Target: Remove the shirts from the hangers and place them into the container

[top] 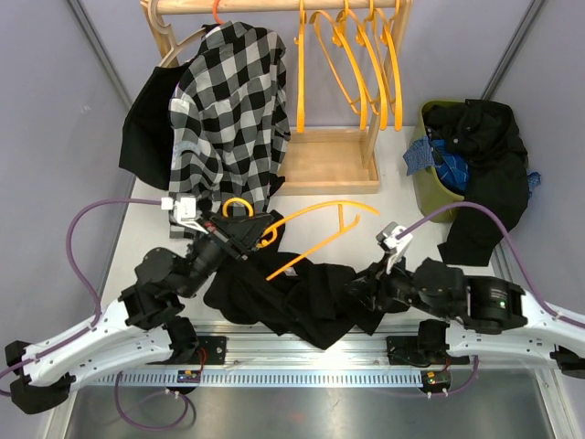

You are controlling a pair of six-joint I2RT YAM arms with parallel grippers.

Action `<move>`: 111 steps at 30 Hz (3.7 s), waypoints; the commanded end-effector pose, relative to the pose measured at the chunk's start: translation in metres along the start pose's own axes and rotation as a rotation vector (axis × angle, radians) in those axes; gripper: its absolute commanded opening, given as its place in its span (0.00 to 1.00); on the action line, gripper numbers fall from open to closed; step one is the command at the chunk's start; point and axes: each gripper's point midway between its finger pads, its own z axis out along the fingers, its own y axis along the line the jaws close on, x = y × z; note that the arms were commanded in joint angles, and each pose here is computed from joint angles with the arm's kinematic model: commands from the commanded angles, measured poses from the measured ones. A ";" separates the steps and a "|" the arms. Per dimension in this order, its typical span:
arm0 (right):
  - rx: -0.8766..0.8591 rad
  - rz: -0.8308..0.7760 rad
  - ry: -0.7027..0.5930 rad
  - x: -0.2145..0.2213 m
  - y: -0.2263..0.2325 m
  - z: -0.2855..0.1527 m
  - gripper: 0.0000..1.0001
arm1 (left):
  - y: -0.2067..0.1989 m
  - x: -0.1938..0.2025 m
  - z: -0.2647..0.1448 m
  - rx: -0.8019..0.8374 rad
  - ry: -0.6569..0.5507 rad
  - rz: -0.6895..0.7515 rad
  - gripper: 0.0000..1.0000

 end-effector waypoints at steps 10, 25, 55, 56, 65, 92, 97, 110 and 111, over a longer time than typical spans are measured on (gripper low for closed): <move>-0.151 -0.014 -0.222 -0.072 0.003 -0.090 0.55 | 0.018 0.014 -0.029 -0.021 0.029 -0.083 0.00; -0.207 -0.104 -0.156 -0.077 0.030 -0.070 0.65 | -0.035 0.080 -0.033 0.220 0.430 -0.120 0.00; -0.244 -0.055 -0.132 -0.064 0.042 -0.049 0.00 | -0.023 0.057 -0.026 0.132 0.345 -0.029 0.73; -0.230 -0.063 -0.121 -0.064 0.039 -0.052 0.00 | -0.021 0.056 -0.029 0.123 0.348 -0.018 0.99; -0.146 -0.139 -0.408 -0.153 0.022 -0.107 0.00 | 0.057 0.039 -0.072 -0.218 0.271 0.056 0.99; 0.771 -0.187 -0.712 -0.363 -0.020 0.084 0.00 | 0.119 0.076 -0.137 -0.392 0.327 -0.031 0.99; 0.757 -0.176 -0.696 -0.386 -0.049 0.093 0.00 | 0.119 0.072 -0.144 -0.381 0.309 -0.043 0.99; 0.553 -0.117 -0.442 -0.342 -0.073 0.173 0.00 | 0.112 0.067 -0.138 -0.345 0.289 -0.045 0.99; 0.562 -0.116 -0.425 -0.338 -0.078 0.175 0.00 | 0.112 0.067 -0.138 -0.345 0.292 -0.043 0.99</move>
